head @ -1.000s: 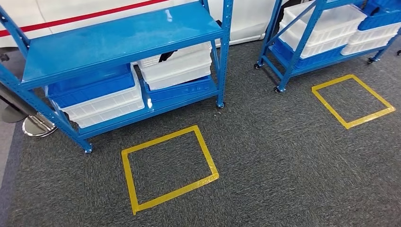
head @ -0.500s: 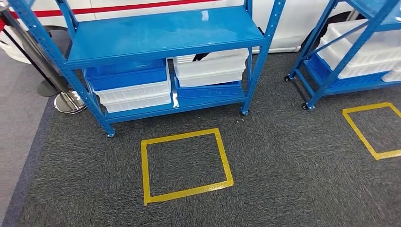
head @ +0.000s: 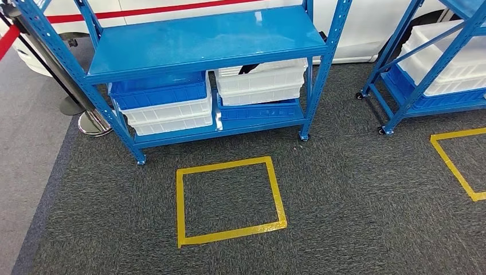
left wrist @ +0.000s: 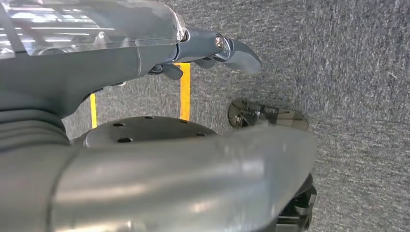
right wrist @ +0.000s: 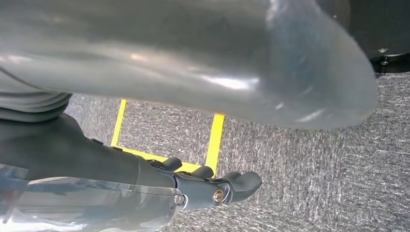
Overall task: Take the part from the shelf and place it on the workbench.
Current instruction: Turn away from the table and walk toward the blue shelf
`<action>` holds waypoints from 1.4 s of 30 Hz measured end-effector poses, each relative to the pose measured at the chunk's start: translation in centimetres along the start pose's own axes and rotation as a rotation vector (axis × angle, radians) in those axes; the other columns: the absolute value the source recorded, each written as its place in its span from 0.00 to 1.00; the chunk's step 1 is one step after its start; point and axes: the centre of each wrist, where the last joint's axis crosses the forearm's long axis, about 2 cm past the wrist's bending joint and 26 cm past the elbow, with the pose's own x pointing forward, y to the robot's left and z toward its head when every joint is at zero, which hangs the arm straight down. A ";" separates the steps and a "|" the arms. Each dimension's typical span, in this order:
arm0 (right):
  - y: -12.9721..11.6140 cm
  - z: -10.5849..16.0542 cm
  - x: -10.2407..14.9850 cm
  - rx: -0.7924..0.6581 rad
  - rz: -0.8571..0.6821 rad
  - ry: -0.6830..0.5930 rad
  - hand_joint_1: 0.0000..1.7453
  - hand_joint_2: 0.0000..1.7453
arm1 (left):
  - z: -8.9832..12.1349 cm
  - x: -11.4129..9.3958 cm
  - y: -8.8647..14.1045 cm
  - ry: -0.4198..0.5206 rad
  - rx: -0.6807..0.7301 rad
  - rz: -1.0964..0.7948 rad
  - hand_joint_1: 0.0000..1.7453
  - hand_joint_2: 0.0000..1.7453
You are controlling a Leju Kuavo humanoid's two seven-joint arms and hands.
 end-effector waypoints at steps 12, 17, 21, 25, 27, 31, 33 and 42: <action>0.0 0.0 0.3 0.011 0.007 -0.003 0.00 0.00 | 0.0 0.0 0.1 0.001 -0.011 0.008 0.00 0.00; -0.1 0.0 0.1 0.007 0.007 0.001 0.00 0.00 | 0.0 -0.2 0.1 0.007 -0.011 0.009 0.00 0.00; 0.0 0.0 0.1 0.009 0.007 0.005 0.00 0.00 | 0.0 -0.1 0.2 0.005 -0.007 0.008 0.00 0.00; 0.1 0.0 -0.2 0.011 0.006 0.010 0.00 0.00 | 0.0 0.0 0.2 0.004 -0.007 0.007 0.00 0.00; 0.1 0.0 -0.2 0.011 0.006 0.010 0.00 0.00 | -0.1 0.1 0.1 0.001 -0.009 0.006 0.00 0.00; 0.1 0.0 -0.3 0.011 0.004 0.012 0.00 0.00 | 0.0 -0.1 0.2 0.005 -0.010 0.005 0.00 0.00; 0.1 0.0 -0.3 0.012 0.003 0.014 0.00 0.00 | 0.0 -0.2 0.2 0.006 -0.010 0.005 0.00 0.00; 0.2 0.0 0.1 0.021 0.000 0.006 0.00 0.00 | 0.0 0.0 0.1 0.001 -0.011 0.005 0.00 0.00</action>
